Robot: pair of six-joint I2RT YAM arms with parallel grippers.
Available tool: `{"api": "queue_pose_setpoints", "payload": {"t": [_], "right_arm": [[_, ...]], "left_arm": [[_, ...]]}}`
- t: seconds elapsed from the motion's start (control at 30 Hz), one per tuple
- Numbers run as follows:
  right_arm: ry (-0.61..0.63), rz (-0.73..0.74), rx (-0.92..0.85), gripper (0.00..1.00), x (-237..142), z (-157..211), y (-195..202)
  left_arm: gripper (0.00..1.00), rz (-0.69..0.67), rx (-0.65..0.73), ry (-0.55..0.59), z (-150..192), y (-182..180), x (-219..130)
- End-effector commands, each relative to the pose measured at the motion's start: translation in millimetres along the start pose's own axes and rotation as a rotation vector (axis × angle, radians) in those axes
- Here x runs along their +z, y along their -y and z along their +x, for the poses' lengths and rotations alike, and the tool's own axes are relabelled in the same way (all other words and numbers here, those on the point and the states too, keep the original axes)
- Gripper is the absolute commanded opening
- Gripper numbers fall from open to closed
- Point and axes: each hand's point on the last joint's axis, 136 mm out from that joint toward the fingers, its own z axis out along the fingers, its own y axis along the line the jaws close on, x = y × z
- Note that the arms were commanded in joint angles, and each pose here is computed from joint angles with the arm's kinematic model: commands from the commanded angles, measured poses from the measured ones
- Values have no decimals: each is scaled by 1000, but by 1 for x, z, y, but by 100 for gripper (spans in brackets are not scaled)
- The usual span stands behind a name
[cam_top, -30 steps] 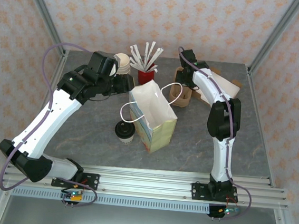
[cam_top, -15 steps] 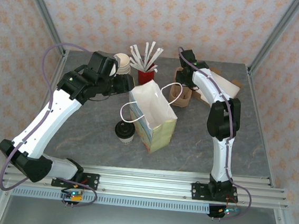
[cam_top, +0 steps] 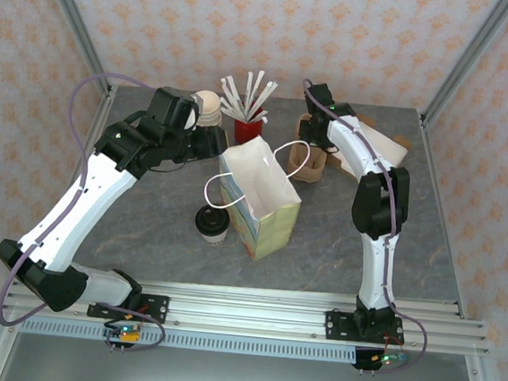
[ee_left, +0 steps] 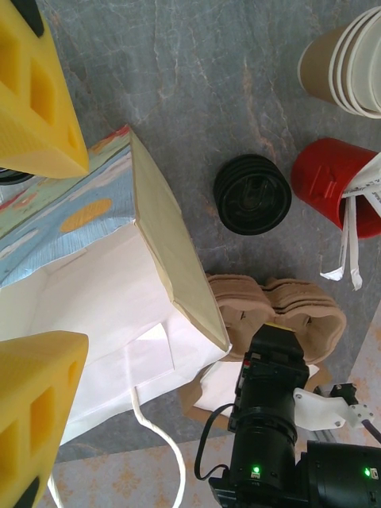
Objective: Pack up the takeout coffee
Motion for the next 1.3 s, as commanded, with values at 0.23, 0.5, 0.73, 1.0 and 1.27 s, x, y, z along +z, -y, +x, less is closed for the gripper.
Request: {"api": "queue_pose_setpoints", "payload": {"t": [0.23, 0.5, 0.73, 1.0, 1.27], "right_arm": [[103, -24, 5, 35, -61, -25, -1], [158, -27, 6, 34, -95, -33, 4], [221, -10, 0, 34, -149, -27, 24], [291, -81, -18, 34, -224, 9, 39], [351, -223, -55, 33, -289, 37, 31]], "left_arm": [[55, 24, 34, 39, -5, 6, -14], [55, 40, 44, 59, -9, 10, -22], [55, 56, 57, 90, -13, 13, -34], [56, 64, 83, 120, -13, 11, -41], [56, 60, 117, 80, -3, 7, -31]]}}
